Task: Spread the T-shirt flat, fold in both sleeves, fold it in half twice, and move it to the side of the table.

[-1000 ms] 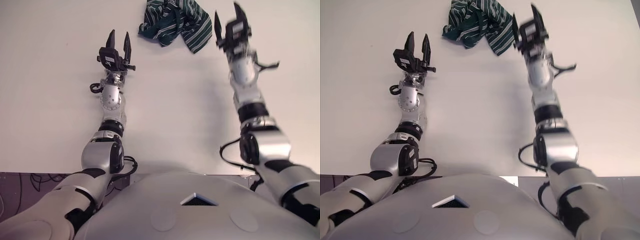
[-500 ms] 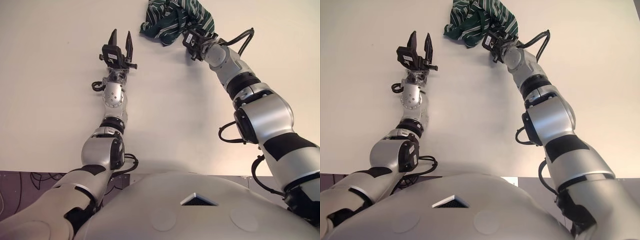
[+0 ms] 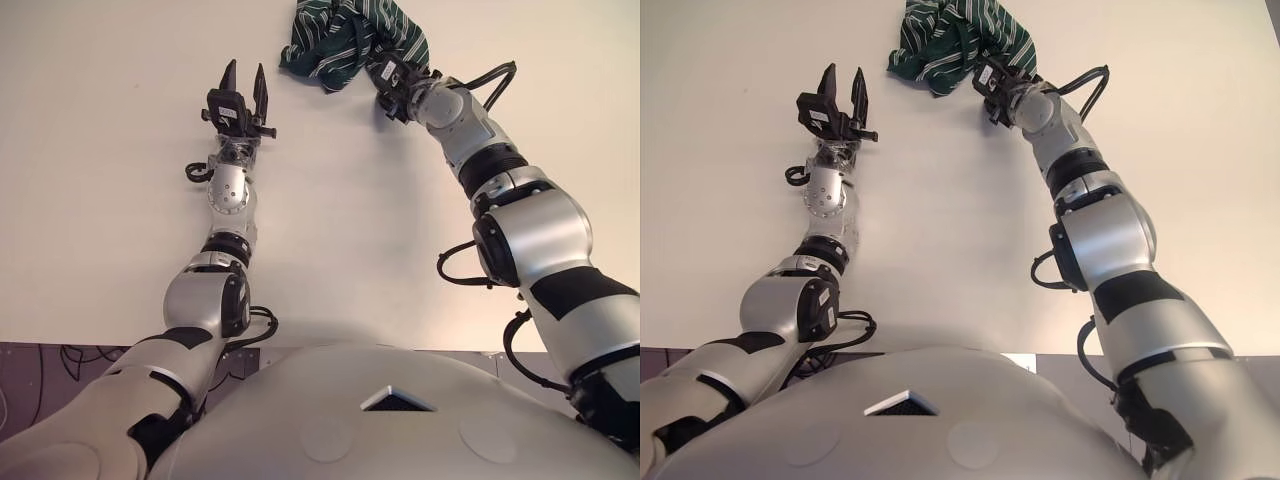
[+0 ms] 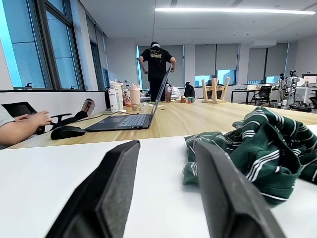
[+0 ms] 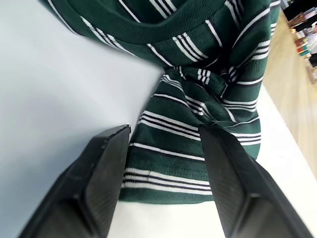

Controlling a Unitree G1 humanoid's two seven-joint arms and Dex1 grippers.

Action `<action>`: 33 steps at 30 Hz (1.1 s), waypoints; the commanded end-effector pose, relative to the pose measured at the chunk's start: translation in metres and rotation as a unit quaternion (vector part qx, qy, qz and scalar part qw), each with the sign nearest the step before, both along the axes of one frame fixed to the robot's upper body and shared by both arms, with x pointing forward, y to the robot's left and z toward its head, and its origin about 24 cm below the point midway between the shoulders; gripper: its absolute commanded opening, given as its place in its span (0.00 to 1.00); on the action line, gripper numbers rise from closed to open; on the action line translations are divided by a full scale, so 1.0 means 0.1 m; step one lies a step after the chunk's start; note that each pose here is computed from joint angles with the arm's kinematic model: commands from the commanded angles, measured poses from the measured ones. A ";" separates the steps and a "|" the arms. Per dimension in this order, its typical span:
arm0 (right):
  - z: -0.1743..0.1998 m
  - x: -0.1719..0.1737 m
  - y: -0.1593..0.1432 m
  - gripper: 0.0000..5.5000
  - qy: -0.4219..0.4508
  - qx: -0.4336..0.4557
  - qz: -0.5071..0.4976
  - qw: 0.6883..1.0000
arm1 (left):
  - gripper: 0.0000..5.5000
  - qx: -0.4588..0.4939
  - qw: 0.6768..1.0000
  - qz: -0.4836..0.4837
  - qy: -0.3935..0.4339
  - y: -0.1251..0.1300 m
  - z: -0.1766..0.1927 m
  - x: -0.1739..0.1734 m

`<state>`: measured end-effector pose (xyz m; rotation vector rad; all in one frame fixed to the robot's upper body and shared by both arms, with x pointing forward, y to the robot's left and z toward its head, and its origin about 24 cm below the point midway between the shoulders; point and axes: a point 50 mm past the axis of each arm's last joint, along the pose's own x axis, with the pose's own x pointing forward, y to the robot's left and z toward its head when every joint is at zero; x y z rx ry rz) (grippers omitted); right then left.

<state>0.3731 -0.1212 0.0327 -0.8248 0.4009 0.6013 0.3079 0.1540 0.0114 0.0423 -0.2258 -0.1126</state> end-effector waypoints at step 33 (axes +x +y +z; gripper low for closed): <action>-0.40 -0.26 -0.27 0.46 0.113 -0.125 0.018 0.986 | 0.36 0.002 1.000 -0.008 0.012 -0.08 -0.01 0.03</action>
